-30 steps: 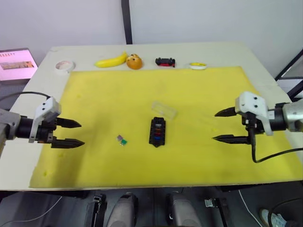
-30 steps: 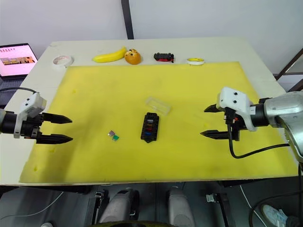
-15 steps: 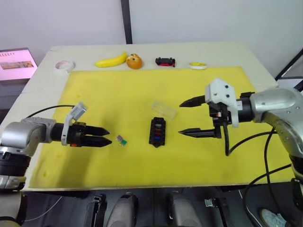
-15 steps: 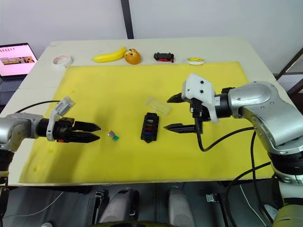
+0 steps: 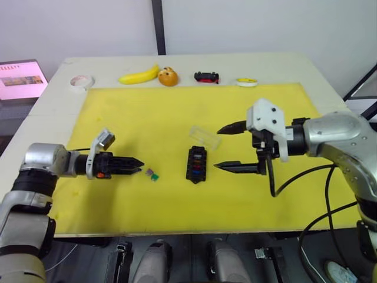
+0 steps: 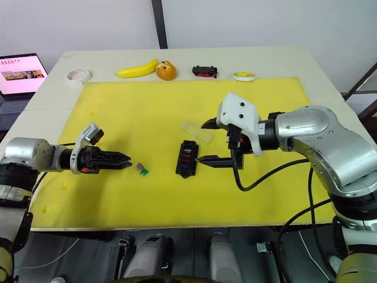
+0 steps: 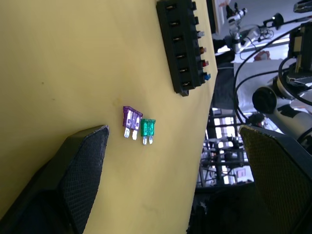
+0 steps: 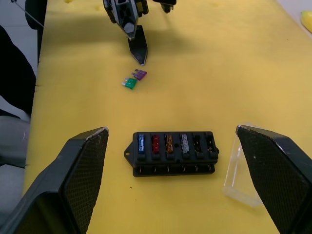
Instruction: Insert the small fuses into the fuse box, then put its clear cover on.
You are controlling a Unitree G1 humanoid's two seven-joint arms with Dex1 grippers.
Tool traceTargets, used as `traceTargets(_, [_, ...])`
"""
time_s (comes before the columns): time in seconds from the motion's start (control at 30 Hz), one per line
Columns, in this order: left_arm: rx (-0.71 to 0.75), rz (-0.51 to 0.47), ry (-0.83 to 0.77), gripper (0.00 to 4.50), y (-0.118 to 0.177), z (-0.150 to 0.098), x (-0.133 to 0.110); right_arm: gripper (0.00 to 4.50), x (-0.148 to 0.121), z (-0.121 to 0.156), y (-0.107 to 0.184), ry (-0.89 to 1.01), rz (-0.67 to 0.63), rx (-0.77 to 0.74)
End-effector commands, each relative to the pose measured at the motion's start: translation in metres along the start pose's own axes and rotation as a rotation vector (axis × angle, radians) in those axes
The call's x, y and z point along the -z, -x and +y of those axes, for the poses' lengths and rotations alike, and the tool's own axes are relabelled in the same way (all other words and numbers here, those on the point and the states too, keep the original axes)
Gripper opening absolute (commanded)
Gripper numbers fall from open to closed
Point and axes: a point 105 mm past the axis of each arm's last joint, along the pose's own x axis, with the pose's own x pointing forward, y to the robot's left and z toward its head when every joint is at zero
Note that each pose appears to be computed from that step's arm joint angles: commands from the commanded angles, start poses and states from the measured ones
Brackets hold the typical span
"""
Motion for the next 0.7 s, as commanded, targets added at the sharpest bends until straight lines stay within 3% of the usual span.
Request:
traceTargets(0.03, [0.003, 0.041, 0.014, 4.5, -0.009, 0.004, 0.005, 4.43, -0.008, 0.001, 0.004, 0.036, -0.015, 0.019])
traceTargets(0.7, [0.027, 0.098, -0.032, 4.5, -0.038, 0.009, 0.004, 4.43, -0.009, 0.001, 0.003, 0.032, -0.011, 0.031])
